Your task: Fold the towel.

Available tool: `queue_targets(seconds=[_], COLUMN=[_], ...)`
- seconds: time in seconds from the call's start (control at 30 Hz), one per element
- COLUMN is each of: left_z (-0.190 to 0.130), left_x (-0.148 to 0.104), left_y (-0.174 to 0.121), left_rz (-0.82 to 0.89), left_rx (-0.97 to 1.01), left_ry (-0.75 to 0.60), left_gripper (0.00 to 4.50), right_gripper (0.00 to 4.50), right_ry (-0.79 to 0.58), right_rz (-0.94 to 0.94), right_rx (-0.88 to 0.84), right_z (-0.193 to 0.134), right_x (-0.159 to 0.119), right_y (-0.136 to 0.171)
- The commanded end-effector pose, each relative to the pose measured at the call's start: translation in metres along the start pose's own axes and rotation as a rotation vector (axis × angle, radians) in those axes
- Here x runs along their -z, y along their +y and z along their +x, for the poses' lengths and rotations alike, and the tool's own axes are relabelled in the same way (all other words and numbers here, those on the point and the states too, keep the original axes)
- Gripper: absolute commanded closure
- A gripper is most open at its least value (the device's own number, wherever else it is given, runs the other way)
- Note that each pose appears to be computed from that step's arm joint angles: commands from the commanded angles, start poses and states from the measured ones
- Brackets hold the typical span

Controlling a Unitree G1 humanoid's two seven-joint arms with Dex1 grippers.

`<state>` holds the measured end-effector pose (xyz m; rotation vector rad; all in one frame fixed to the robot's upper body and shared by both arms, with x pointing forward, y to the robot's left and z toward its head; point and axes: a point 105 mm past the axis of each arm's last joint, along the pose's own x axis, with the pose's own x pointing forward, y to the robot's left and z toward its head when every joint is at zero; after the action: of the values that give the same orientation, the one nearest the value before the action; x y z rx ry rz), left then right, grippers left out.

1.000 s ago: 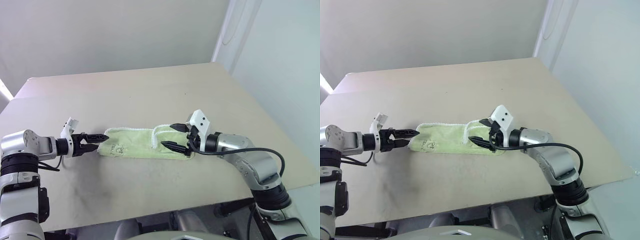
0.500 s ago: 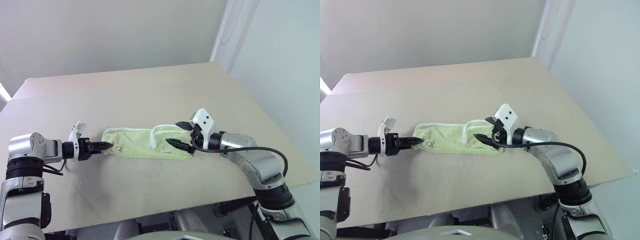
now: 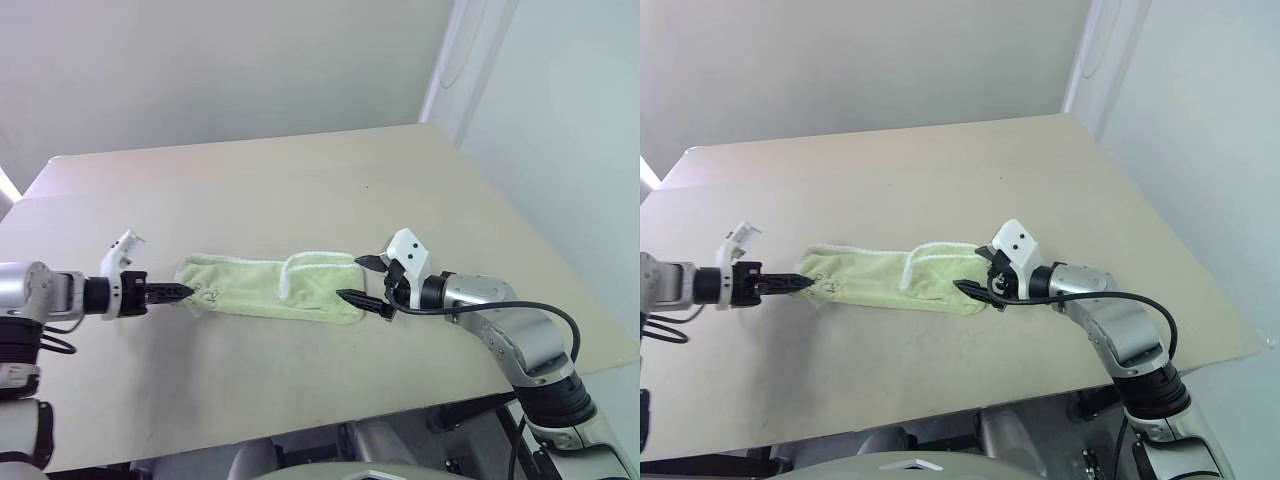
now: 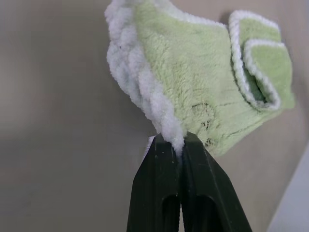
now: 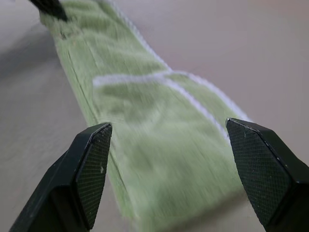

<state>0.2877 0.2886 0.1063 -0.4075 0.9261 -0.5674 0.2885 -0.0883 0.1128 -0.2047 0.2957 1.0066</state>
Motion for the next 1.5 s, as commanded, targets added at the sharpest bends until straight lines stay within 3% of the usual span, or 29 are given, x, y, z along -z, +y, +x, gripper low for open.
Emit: queue_targets(seconds=[0.03, 0.13, 0.23, 0.33, 0.77, 0.93, 1.17, 1.5], left_z=[-0.017, -0.011, 0.011, 0.026, 0.101, 0.129, 0.145, 0.145], left_x=[-0.023, -0.041, -0.06, -0.065, -0.055, -0.045, -0.028, -0.029], left_y=[-0.006, -0.021, -0.055, -0.079, -0.156, -0.166, -0.173, -0.181], left_rz=[0.11, 0.236, 0.365, 0.46, 0.729, 0.812, 0.862, 0.832], left_rx=[-0.012, 0.017, 0.135, 0.227, 0.558, 0.595, 0.675, 0.723], left_ry=[-0.042, -0.053, -0.043, 0.007, 0.249, 0.305, 0.335, 0.303], left_gripper=[4.46, 4.46, 4.46, 4.46, 4.46, 4.46, 4.46, 1.03], right_gripper=[0.56, 0.56, 0.56, 0.56, 0.56, 0.56, 0.56, 0.56], right_ry=[-0.053, -0.043, -0.044, -0.085, -0.038, -0.027, -0.009, 0.033], right_rz=[-0.054, -0.08, -0.108, -0.106, -0.122, -0.115, -0.111, -0.12], right_rx=[-0.005, -0.03, -0.08, -0.146, -0.092, -0.058, -0.005, 0.034], right_z=[-0.01, -0.013, -0.017, -0.023, -0.025, -0.028, -0.034, -0.036], right_x=[-0.016, -0.015, -0.019, -0.03, -0.023, -0.02, -0.015, -0.007], right_y=[0.002, 0.006, 0.014, 0.023, 0.016, 0.016, 0.014, 0.008])
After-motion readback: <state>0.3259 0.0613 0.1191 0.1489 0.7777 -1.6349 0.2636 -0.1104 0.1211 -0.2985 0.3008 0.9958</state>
